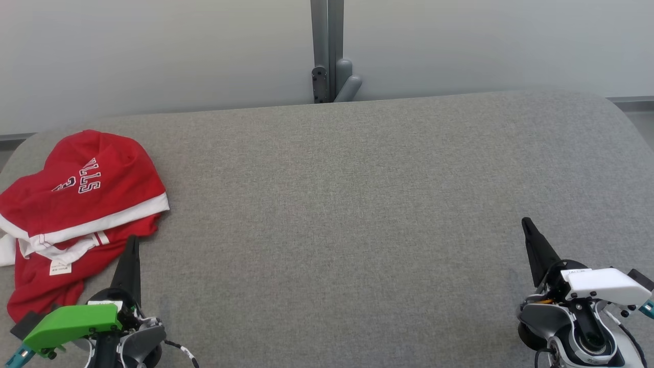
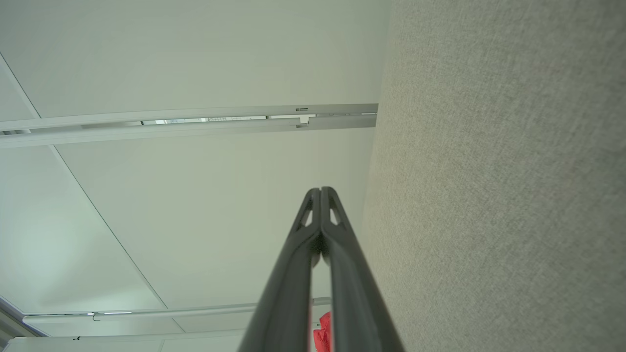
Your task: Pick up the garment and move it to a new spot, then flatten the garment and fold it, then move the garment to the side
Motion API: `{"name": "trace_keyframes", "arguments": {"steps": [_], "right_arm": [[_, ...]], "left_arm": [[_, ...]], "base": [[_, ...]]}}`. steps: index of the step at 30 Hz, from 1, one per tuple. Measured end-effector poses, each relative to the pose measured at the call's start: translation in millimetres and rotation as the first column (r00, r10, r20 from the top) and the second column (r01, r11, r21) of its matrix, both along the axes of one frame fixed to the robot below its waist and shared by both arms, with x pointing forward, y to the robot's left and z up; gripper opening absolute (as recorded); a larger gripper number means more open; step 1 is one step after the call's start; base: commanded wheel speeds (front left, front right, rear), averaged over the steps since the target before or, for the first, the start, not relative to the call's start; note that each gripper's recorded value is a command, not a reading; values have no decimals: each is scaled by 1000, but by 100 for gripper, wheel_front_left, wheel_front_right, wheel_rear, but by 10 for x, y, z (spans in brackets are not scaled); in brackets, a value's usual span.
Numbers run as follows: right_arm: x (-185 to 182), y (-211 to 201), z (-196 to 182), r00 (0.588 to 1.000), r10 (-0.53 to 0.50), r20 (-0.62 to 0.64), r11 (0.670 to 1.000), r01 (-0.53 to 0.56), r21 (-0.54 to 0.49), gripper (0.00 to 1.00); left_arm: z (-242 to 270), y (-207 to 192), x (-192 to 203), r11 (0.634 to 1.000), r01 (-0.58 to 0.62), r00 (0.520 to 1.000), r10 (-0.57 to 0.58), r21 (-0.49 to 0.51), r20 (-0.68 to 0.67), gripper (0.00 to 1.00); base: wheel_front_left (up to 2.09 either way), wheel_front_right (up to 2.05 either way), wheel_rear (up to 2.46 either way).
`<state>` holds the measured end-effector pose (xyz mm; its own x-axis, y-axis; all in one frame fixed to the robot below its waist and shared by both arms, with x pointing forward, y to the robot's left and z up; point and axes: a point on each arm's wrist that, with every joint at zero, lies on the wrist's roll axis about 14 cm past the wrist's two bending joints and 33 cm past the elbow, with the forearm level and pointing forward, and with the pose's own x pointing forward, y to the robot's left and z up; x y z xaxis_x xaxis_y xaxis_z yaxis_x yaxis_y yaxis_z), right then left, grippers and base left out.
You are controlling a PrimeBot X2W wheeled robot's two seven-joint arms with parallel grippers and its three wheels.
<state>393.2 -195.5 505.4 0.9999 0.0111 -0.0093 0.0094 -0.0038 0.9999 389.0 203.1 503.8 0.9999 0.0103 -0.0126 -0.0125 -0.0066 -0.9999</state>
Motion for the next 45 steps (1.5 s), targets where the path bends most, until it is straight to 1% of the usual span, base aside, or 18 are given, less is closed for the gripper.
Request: {"name": "trace_keyframes", "arguments": {"steps": [42,43,45], "right_arm": [[0,0,0,1000,0,0,1000,0,0,0],[-11,3,-30,1000,0,-9,1000,0,2,100],[-57,14,-144,999,-1,-42,1000,1,8,100]], "left_arm": [[1,1,0,1000,0,1000,0,0,0,0],[-31,-3,-9,1000,0,1000,0,-2,-9,100],[-142,-8,-57,1000,-2,999,1,-7,-42,100]], "base": [[0,0,0],[0,0,0],[0,0,0]]}}
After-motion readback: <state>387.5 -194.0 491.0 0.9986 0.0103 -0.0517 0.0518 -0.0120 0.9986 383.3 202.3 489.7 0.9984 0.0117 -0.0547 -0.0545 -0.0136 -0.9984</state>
